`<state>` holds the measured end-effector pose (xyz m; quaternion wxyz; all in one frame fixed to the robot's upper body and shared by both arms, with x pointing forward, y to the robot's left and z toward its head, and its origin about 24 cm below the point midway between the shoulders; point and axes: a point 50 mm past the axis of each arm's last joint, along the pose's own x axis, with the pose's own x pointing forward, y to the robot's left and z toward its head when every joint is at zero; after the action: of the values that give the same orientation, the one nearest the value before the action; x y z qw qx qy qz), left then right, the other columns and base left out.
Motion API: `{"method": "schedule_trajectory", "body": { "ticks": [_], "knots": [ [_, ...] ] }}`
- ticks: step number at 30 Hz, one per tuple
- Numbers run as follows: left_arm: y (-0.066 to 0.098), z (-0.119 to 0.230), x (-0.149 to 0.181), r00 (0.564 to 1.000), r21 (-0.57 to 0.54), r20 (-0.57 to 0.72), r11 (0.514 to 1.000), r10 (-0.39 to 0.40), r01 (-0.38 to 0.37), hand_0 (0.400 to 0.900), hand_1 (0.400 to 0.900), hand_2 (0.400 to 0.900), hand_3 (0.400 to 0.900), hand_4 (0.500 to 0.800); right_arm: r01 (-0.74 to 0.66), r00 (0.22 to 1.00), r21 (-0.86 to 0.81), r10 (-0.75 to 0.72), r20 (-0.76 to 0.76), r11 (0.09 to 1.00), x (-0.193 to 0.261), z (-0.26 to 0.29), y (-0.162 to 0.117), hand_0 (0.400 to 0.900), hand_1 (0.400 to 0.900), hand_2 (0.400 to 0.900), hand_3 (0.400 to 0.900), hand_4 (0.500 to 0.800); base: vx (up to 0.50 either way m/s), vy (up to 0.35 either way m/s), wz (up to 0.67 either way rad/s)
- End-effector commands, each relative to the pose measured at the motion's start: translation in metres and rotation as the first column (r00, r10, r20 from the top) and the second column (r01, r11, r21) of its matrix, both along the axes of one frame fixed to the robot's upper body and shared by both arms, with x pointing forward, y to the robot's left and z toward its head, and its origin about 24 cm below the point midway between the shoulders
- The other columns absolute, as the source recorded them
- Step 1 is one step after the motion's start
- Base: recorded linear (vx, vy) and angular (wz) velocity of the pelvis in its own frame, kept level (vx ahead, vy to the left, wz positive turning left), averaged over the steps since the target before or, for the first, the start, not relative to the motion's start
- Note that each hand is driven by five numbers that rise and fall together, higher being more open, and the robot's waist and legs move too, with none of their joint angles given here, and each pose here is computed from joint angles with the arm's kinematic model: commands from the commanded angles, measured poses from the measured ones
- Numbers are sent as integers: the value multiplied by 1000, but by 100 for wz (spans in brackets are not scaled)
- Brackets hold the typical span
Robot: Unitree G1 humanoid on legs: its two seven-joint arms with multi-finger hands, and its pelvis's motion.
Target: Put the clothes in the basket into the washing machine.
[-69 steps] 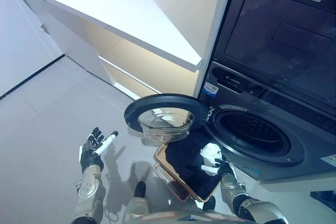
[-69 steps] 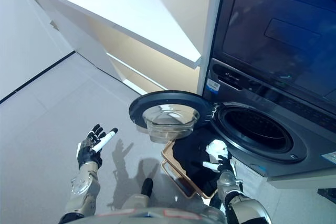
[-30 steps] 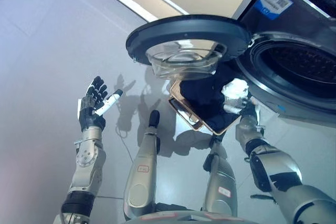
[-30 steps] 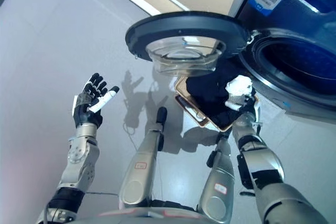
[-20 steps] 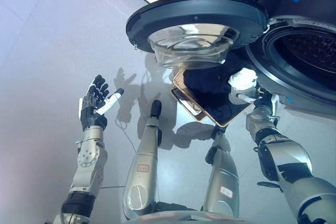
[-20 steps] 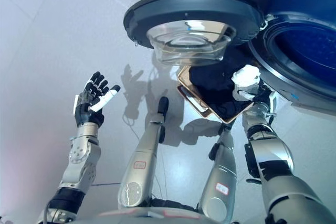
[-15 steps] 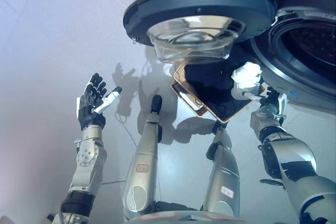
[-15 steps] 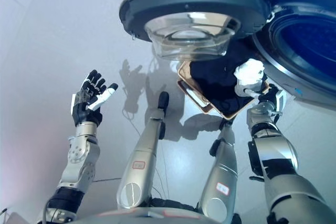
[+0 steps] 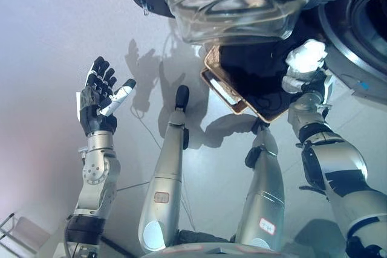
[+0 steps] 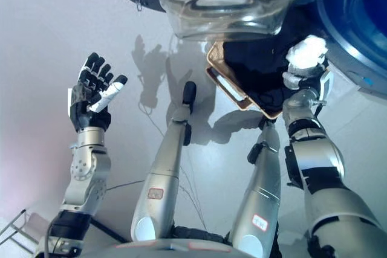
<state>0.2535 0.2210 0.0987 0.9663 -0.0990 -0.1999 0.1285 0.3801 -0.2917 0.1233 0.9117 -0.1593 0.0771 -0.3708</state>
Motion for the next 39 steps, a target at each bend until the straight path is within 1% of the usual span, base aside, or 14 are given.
{"method": "schedule_trajectory", "body": {
  "ticks": [1,2,3,4,5,9,18,23,27,31,33,35,37,39],
  "knots": [
    [14,42,-21,966,-15,251,998,56,-54,900,900,900,900,800,14,999,-103,-11,35,995,-2,17,-14,833,833,833,833,760,-41,22,5],
    [13,43,-21,966,-17,254,998,55,-53,900,900,900,900,800,16,999,-110,-12,34,994,-2,19,-15,808,808,808,808,745,-39,39,1],
    [13,43,-21,964,-19,258,998,56,-53,900,900,900,900,800,18,999,-116,-14,37,993,-1,21,-16,720,720,720,720,692,-38,40,-2],
    [13,45,-21,963,-22,264,998,59,-55,900,900,900,900,800,19,999,-125,-13,44,992,0,26,-16,408,408,408,408,505,-34,41,-5],
    [13,46,-21,961,-24,270,998,58,-54,900,900,900,900,800,22,999,-129,-17,44,991,-1,27,-17,400,400,400,400,500,-28,24,-5],
    [13,46,-22,961,-32,270,998,60,-53,900,900,900,900,800,32,999,-130,-26,47,991,-1,28,-19,400,400,400,400,500,-5,4,-1],
    [18,49,-20,955,-46,285,997,79,-69,900,900,900,900,800,7,999,-91,-2,49,996,1,19,-9,400,400,400,400,500,1,-2,-4],
    [26,42,-15,959,-61,258,993,118,-106,900,900,900,900,800,-32,989,15,30,143,999,3,12,4,400,400,400,400,500,22,-20,-5],
    [33,28,-13,968,-75,200,987,155,-143,900,900,900,900,800,-73,965,180,25,260,981,-1,0,11,400,400,400,400,500,44,-33,-3],
    [39,9,-9,976,-93,110,980,188,-178,900,900,900,900,800,-73,921,420,-100,377,905,-8,-12,7,400,400,400,400,500,54,-41,-1],
    [40,0,-7,978,-116,71,976,194,-185,900,900,900,900,800,-63,882,533,-202,425,844,-13,-15,1,400,400,400,400,500,-32,-22,4],
    [42,-9,-5,978,-139,33,970,206,-200,900,900,900,900,800,-90,813,653,-323,484,752,-15,-14,-3,400,400,400,400,500,14,-47,6],
    [42,-15,-5,977,-159,1,965,211,-208,900,900,900,900,800,-133,762,703,-382,523,698,-17,-11,-7,400,400,400,400,500,79,-62,8],
    [42,-20,-7,979,-153,-22,967,202,-203,900,900,900,900,800,-124,737,725,-426,525,677,-21,-10,-18,400,400,400,400,500,87,-45,6]
  ]
}}
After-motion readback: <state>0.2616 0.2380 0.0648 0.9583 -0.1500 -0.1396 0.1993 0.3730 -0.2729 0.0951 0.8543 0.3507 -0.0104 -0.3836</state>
